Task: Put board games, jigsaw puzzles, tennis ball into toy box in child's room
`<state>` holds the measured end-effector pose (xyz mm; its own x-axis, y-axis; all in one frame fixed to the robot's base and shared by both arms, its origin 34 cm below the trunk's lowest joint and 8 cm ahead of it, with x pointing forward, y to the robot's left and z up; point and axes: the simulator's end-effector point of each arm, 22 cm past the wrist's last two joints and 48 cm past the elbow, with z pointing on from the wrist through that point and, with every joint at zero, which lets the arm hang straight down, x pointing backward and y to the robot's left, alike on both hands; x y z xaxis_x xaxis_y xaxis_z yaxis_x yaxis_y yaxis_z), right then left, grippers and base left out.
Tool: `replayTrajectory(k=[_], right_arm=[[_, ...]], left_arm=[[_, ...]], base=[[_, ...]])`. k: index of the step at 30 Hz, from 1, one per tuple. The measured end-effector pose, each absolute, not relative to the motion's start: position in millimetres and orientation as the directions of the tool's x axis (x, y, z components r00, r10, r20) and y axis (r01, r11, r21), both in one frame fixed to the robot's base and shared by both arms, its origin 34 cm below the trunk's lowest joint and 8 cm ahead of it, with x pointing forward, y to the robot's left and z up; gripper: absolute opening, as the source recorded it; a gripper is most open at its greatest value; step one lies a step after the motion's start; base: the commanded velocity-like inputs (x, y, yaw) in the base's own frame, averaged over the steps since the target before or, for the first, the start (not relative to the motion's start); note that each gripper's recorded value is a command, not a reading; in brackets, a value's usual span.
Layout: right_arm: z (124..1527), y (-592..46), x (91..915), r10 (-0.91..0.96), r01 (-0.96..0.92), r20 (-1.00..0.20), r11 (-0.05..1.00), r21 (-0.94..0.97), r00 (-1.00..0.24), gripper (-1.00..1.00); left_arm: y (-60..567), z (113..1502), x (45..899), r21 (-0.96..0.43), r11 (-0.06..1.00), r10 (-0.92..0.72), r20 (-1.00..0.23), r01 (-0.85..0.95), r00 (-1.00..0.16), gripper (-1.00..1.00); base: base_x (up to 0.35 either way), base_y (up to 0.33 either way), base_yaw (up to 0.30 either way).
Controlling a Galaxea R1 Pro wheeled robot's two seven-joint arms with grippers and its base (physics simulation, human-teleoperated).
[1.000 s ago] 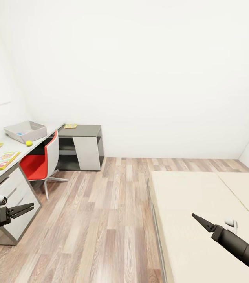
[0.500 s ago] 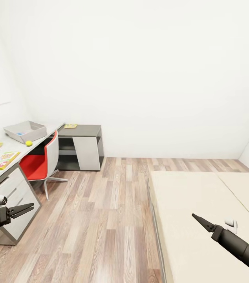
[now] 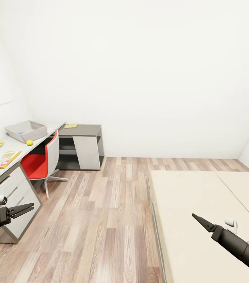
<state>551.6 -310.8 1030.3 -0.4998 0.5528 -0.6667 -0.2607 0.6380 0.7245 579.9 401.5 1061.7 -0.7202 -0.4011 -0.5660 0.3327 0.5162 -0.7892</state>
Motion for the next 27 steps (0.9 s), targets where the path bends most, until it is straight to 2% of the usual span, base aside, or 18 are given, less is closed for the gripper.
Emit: replayTrajectory(k=[27], right_arm=[[1030.3, -311.0, 551.5, 0.553, -0.261, -0.667, 0.638, 0.724, -0.5, 1.0]], left_arm=[[401.5, 1061.6, 579.8, -0.789, 0.516, -0.401, -0.566, 0.333, -0.72, 1.0]], base=[[-0.003, 0.0, 0.0]])
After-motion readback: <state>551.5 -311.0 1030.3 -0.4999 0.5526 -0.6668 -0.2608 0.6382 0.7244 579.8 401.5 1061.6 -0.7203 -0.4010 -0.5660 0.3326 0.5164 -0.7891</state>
